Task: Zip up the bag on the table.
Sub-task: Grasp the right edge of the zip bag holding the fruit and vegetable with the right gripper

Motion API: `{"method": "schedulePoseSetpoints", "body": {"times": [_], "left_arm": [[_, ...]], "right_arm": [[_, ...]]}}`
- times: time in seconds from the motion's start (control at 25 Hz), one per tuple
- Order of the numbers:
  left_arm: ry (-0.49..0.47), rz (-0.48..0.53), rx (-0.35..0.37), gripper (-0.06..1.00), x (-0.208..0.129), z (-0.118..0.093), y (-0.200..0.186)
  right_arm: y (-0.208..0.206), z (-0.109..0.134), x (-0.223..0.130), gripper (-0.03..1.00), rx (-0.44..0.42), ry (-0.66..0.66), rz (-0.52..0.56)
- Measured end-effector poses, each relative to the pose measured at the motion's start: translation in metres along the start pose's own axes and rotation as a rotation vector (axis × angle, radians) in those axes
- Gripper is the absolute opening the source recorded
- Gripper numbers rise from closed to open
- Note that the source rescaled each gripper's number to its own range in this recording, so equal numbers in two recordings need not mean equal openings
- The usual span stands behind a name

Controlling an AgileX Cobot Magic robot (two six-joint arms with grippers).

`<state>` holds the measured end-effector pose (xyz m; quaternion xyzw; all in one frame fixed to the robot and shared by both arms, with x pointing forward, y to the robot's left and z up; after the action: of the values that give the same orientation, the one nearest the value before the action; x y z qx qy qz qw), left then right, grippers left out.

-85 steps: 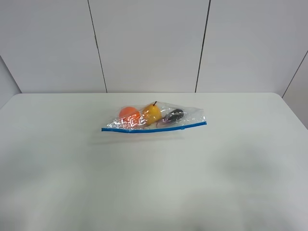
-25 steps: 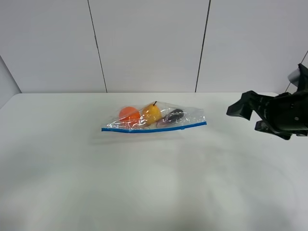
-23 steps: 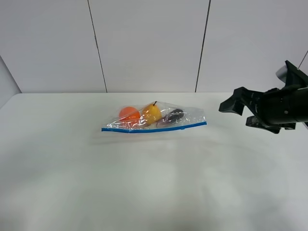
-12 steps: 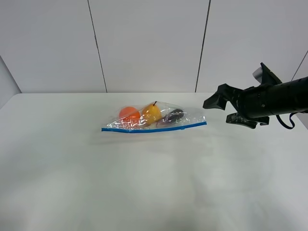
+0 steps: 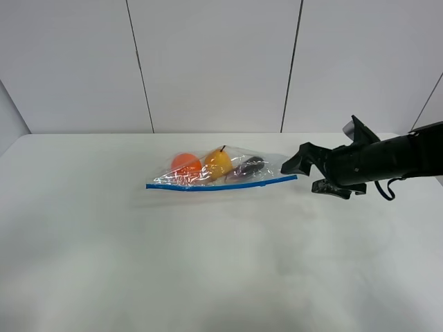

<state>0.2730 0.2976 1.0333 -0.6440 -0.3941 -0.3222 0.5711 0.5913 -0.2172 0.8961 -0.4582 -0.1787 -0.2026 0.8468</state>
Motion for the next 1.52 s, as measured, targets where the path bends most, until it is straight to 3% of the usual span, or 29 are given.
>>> {"method": "schedulePoseSetpoints", "body": {"times": [0.32,0.56,0.76,0.96,1.36,1.52], "left_arm": [[0.0,0.0,0.0,0.94,0.0,0.0,0.0],[0.0,0.0,0.0,0.94,0.0,0.0,0.0],[0.0,0.0,0.0,0.94,0.0,0.0,0.0],[0.0,0.0,0.0,0.94,0.0,0.0,0.0],[0.0,0.002,0.0,0.94,0.0,0.0,0.0],[0.0,0.002,0.0,0.94,0.0,0.0,0.0]], "right_arm": [[0.029,-0.002,0.001,0.92,0.101,-0.008,-0.018],[0.032,0.0,0.012,0.9,0.117,-0.024,-0.041],[0.032,0.0,0.012,0.73,0.116,-0.032,-0.043],[0.032,-0.002,0.012,0.64,0.106,-0.034,-0.045],[0.033,-0.007,0.013,0.14,0.074,-0.034,-0.051],[0.033,-0.009,0.014,0.06,0.059,-0.033,-0.054]]}}
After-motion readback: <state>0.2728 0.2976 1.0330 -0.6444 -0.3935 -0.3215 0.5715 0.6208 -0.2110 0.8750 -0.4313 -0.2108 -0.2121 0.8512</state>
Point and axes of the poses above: a point on each arm's last joint axis where the gripper is mounted, y pointing out along that axis toward the gripper, z along the wrist's bending axis when the last joint is at zero, x = y × z, the point moved 6 cm from there along y, pointing out along that axis toward the gripper, and after that the axes turned 8 degrees about -y, right-handed, at the moved point
